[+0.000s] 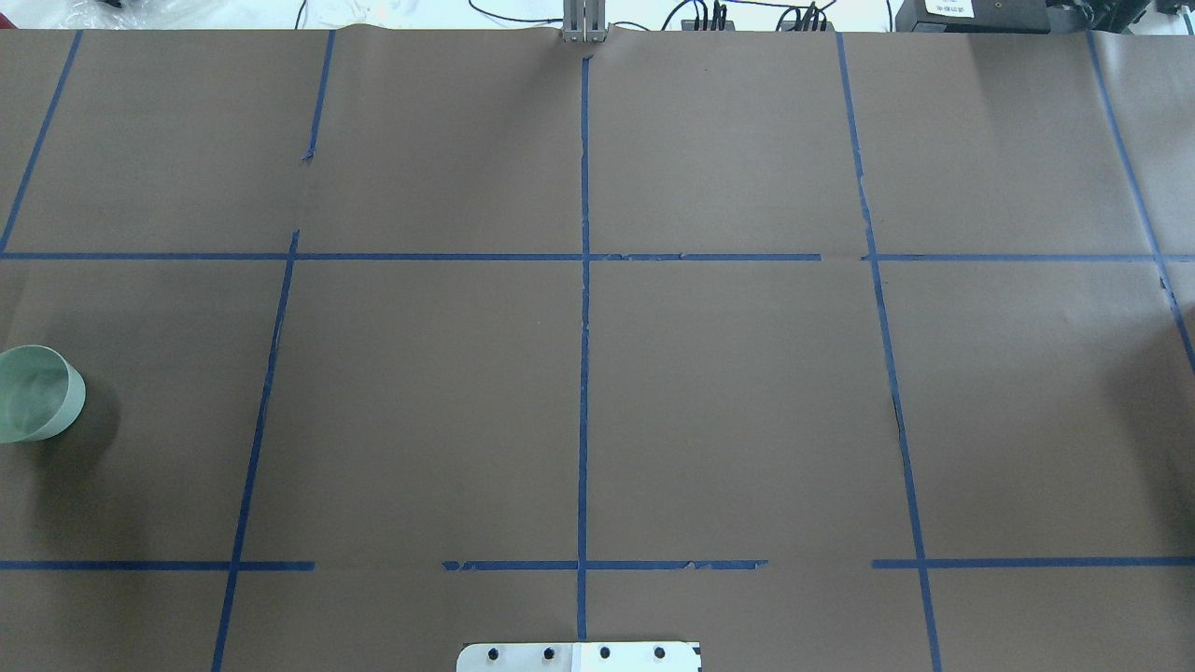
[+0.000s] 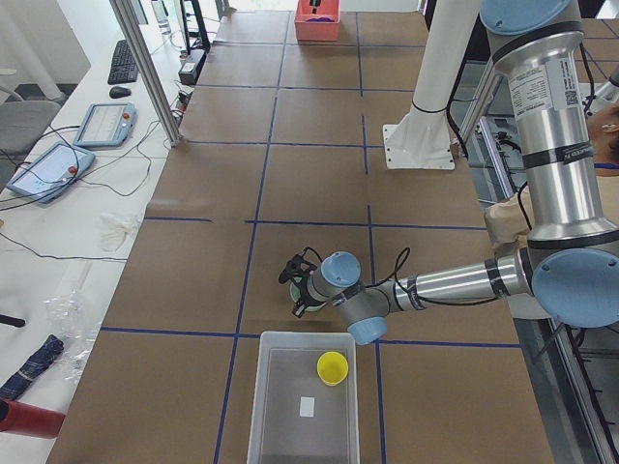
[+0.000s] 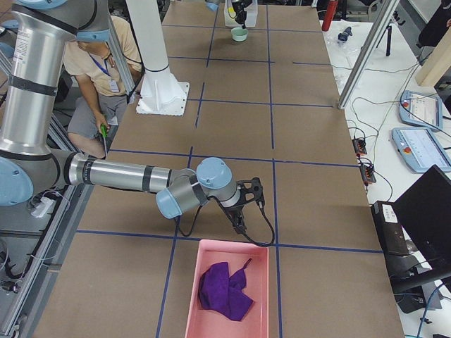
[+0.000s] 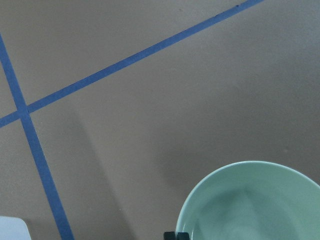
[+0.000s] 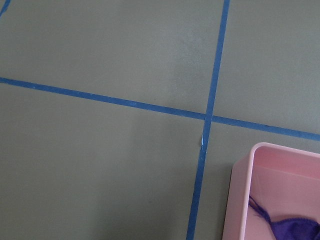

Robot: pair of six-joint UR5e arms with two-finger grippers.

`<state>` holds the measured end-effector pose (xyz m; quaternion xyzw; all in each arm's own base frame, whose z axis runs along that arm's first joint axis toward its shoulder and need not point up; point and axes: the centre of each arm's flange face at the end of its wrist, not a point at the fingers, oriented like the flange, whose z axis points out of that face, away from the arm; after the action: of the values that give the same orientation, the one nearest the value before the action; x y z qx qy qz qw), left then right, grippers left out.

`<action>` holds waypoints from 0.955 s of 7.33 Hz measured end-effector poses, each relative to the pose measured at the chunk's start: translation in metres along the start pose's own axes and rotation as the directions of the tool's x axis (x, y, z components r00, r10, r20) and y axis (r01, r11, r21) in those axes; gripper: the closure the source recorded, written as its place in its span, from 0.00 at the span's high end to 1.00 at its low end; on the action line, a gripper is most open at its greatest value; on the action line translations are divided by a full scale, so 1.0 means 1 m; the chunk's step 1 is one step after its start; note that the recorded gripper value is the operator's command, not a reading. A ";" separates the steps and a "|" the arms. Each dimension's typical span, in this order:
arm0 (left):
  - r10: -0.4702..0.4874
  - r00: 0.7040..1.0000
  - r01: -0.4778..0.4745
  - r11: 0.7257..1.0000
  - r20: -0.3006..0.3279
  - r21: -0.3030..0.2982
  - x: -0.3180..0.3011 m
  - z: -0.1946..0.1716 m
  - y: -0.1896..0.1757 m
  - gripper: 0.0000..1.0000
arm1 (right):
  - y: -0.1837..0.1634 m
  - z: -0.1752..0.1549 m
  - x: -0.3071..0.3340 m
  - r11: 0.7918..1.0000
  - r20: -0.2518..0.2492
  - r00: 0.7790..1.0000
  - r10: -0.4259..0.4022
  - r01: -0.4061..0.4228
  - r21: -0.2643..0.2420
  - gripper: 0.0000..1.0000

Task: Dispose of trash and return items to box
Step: 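Grasp the rim of the green bowl with the left gripper, then lift the green bowl and carry it toward the clear box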

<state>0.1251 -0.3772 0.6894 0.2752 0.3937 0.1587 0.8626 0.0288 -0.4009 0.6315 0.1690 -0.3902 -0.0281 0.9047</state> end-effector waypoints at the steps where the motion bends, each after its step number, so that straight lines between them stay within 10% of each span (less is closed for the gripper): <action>1: 0.009 0.999 -0.009 1.000 -0.032 0.005 0.008 -0.005 -0.007 0.00 | 0.000 0.000 0.000 1.000 0.000 1.000 0.000 0.000 0.000 1.00; 4: 0.021 0.977 -0.027 0.999 -0.212 -0.023 0.033 -0.024 -0.023 0.00 | 0.001 0.000 0.001 1.000 0.000 1.000 0.001 -0.001 -0.001 1.00; 7: -0.009 0.966 0.004 1.000 -0.258 -0.019 0.016 -0.053 -0.030 0.00 | 0.001 0.001 0.002 1.000 -0.005 1.000 0.002 -0.002 -0.001 1.00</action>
<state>0.0969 -0.3746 0.6337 0.2430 0.5020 0.1941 0.8070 0.0292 -0.4002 0.6336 0.1681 -0.3880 -0.0269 0.9058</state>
